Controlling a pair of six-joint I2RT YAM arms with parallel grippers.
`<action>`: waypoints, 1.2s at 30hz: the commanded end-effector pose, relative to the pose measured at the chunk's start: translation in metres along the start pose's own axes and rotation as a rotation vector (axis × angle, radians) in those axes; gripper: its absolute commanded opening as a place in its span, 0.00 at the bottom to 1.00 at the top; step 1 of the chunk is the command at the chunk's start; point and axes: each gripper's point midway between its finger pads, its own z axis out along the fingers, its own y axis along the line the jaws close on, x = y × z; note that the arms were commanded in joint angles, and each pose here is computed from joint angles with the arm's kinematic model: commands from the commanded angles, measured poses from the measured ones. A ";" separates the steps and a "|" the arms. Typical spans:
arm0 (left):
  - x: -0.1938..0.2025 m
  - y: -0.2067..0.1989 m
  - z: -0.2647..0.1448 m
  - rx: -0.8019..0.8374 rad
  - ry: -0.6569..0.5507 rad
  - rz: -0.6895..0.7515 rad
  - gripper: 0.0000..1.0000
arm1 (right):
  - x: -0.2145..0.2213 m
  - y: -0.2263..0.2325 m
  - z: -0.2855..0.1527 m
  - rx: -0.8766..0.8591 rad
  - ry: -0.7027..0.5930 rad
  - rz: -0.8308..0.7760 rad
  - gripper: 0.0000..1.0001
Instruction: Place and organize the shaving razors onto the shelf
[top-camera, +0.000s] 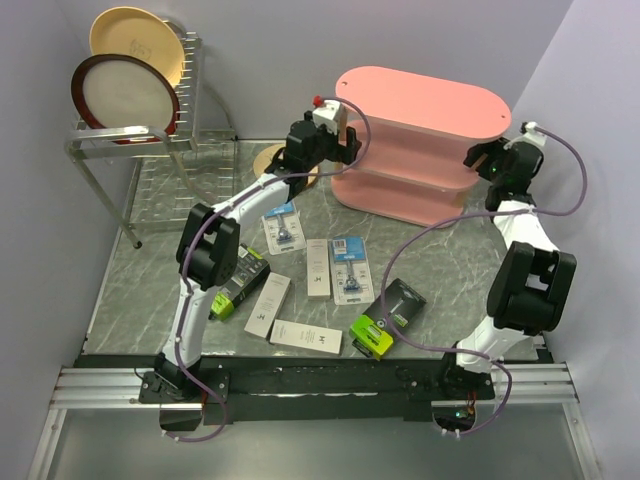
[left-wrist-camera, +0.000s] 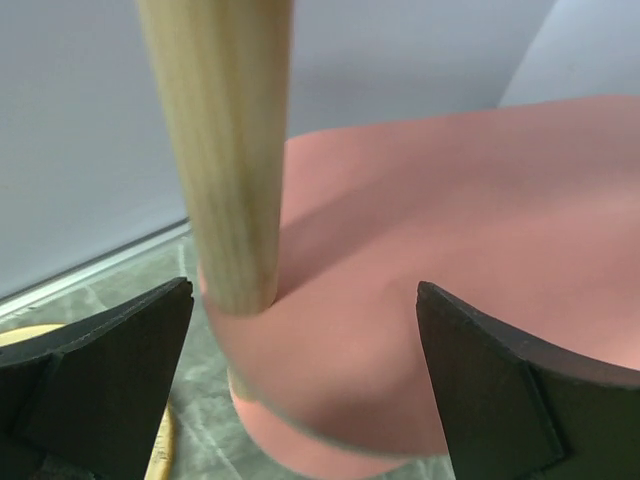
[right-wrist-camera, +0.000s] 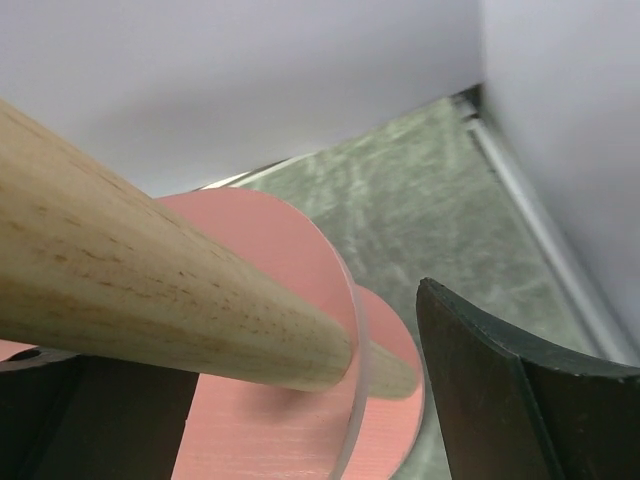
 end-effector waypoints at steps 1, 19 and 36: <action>-0.031 -0.024 0.008 0.043 -0.083 -0.024 0.99 | -0.051 -0.063 -0.023 0.194 -0.141 0.022 0.87; -0.047 0.016 -0.147 -0.160 0.025 0.021 0.99 | -0.032 -0.033 -0.128 0.162 -0.064 -0.018 1.00; 0.112 -0.189 -0.230 0.695 0.603 -0.076 0.84 | 0.146 0.038 -0.269 -0.125 0.594 0.208 0.85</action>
